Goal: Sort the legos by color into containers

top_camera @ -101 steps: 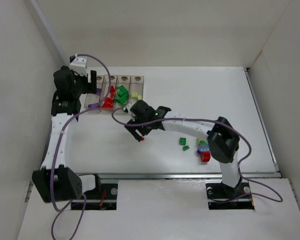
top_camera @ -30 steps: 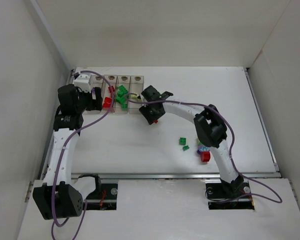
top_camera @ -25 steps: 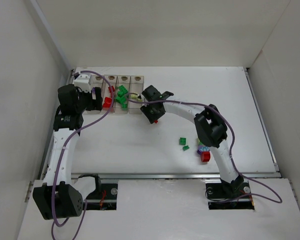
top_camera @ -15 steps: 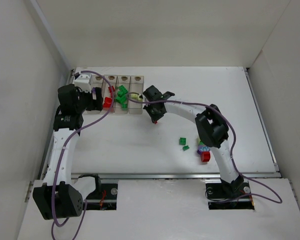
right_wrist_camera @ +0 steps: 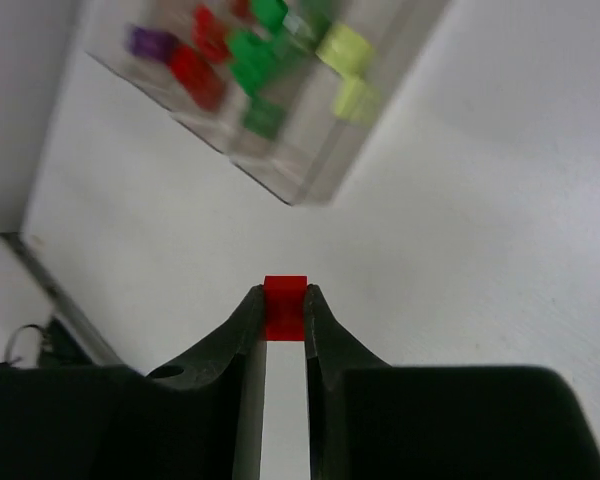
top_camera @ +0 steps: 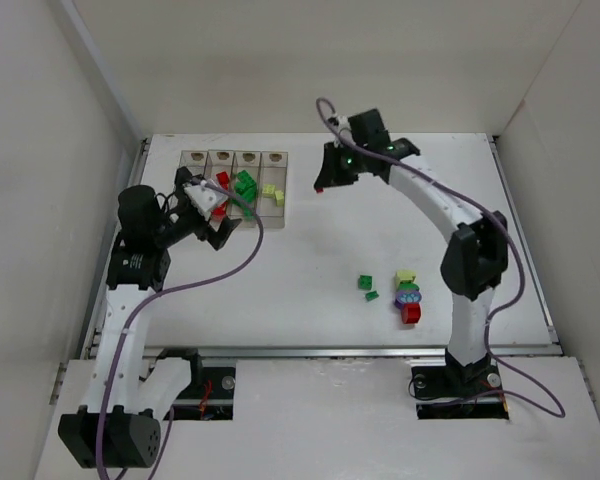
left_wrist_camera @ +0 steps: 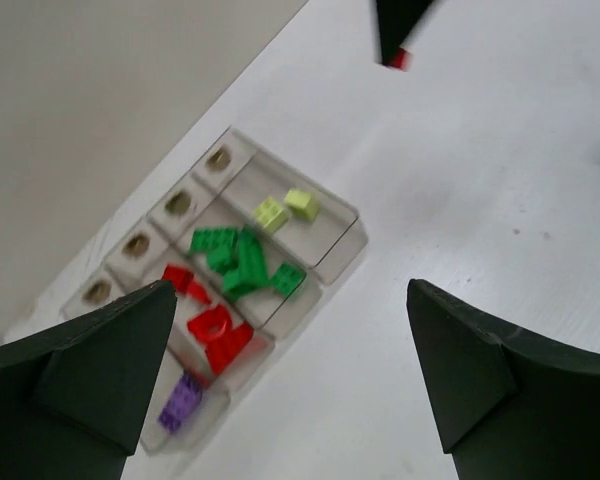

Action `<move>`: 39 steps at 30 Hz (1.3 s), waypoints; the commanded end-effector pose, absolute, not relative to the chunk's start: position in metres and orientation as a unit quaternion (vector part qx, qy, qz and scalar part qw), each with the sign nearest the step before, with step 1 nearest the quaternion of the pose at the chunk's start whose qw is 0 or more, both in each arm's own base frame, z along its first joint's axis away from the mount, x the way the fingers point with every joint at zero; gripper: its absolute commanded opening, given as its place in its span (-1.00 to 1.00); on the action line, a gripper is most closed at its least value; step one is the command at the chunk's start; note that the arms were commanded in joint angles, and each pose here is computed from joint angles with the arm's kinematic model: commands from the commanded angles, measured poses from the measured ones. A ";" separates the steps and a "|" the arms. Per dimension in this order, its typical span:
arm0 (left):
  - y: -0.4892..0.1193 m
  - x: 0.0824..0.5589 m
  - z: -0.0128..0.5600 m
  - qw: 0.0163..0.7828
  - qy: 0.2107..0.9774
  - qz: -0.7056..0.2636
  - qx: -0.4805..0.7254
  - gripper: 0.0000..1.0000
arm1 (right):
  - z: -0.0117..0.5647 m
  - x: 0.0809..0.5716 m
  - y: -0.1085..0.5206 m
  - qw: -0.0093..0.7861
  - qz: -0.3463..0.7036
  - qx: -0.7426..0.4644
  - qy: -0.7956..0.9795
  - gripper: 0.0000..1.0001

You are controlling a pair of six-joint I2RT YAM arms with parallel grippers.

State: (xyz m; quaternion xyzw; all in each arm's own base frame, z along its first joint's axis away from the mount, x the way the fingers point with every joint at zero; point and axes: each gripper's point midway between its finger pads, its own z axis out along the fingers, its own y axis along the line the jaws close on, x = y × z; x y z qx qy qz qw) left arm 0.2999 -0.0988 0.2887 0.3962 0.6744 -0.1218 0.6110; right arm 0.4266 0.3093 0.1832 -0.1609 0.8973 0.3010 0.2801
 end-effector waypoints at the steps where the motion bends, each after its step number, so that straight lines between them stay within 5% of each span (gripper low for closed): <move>1: -0.141 0.285 0.314 0.634 0.571 -0.164 0.495 1.00 | 0.333 0.399 0.344 0.381 0.434 -0.196 0.792 -1.00; 9: -0.198 0.284 0.335 0.644 0.494 -0.175 0.557 0.91 | 0.394 0.345 0.360 0.372 0.550 -0.196 0.721 -1.00; 19: -0.220 0.277 0.388 0.705 0.425 -0.172 0.540 0.62 | 0.415 0.309 0.369 0.365 0.572 -0.224 0.699 -1.00; 27: -0.230 0.269 0.389 0.695 0.427 -0.199 0.543 0.57 | 0.401 0.300 0.373 0.347 0.571 -0.226 0.709 -1.00; 39: -0.232 0.277 0.380 0.683 0.447 -0.205 0.540 0.13 | 0.397 0.292 0.379 0.334 0.576 -0.234 0.709 -1.00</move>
